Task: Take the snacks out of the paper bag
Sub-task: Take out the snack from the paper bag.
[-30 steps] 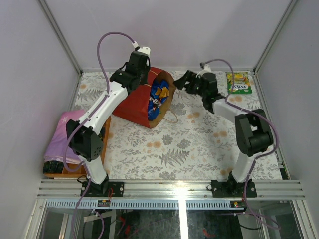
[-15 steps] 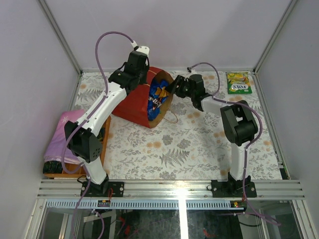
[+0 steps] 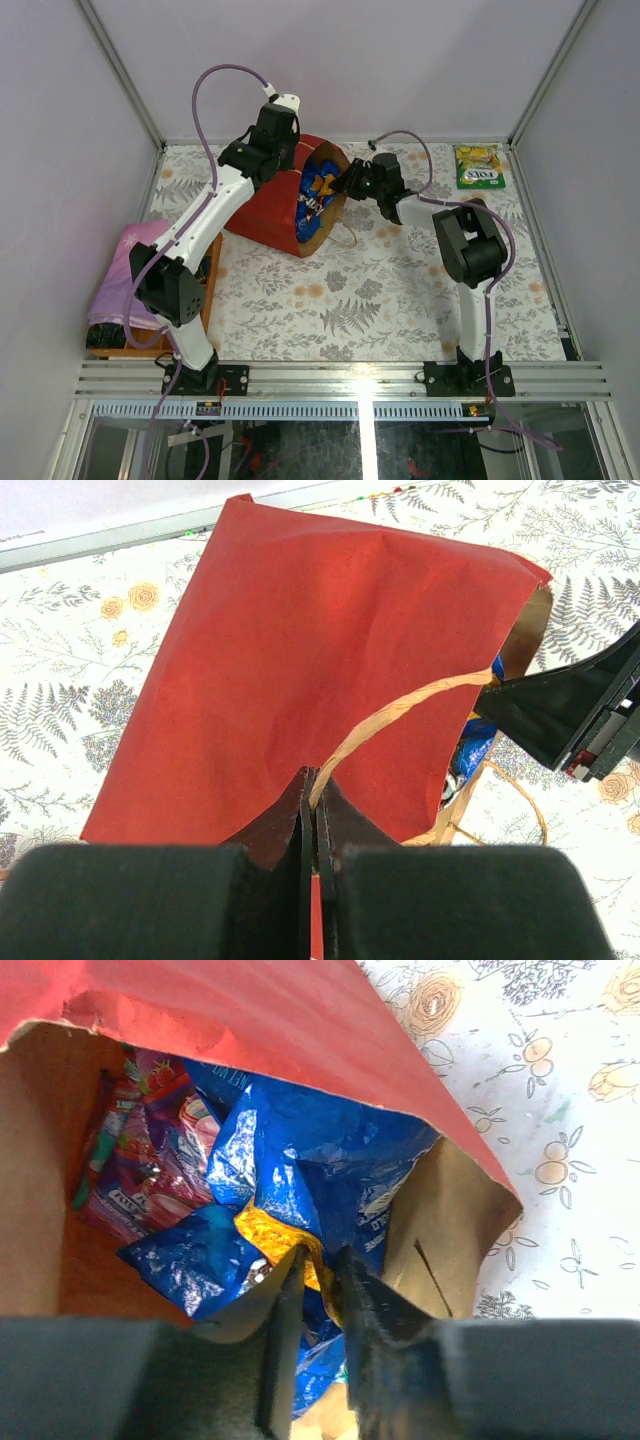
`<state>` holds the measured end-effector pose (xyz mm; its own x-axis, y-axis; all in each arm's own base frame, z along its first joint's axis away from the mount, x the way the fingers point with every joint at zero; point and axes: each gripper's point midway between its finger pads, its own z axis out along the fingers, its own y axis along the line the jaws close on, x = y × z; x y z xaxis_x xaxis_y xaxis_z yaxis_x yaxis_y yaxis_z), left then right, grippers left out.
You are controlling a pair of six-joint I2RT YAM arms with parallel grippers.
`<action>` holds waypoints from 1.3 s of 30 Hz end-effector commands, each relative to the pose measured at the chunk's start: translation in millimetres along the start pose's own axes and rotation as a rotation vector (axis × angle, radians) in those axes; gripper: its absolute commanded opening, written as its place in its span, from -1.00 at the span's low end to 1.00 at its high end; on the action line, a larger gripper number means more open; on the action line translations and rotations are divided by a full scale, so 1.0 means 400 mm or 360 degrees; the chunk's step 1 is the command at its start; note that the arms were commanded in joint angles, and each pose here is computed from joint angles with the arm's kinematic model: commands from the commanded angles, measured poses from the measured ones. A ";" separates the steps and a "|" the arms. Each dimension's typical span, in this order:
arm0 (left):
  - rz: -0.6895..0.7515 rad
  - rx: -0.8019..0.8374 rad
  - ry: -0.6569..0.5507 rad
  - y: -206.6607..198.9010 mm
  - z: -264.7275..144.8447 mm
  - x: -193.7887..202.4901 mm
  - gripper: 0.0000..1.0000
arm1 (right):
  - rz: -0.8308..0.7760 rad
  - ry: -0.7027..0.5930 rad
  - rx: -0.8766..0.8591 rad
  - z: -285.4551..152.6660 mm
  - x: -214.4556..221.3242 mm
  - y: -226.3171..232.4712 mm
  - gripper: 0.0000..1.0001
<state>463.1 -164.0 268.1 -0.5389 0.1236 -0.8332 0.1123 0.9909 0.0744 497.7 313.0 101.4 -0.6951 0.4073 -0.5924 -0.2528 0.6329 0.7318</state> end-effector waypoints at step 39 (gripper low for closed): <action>-0.0070 -0.0191 -0.0044 0.089 0.018 -0.009 -1.00 | -0.0326 -0.0695 -0.0339 -0.613 -0.563 0.316 -1.00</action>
<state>470.2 -133.0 263.7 -0.5453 0.1071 -0.8314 0.0162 0.9930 0.1173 440.1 208.0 390.5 -0.4021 0.5022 -0.7656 -0.5651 0.5218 0.6391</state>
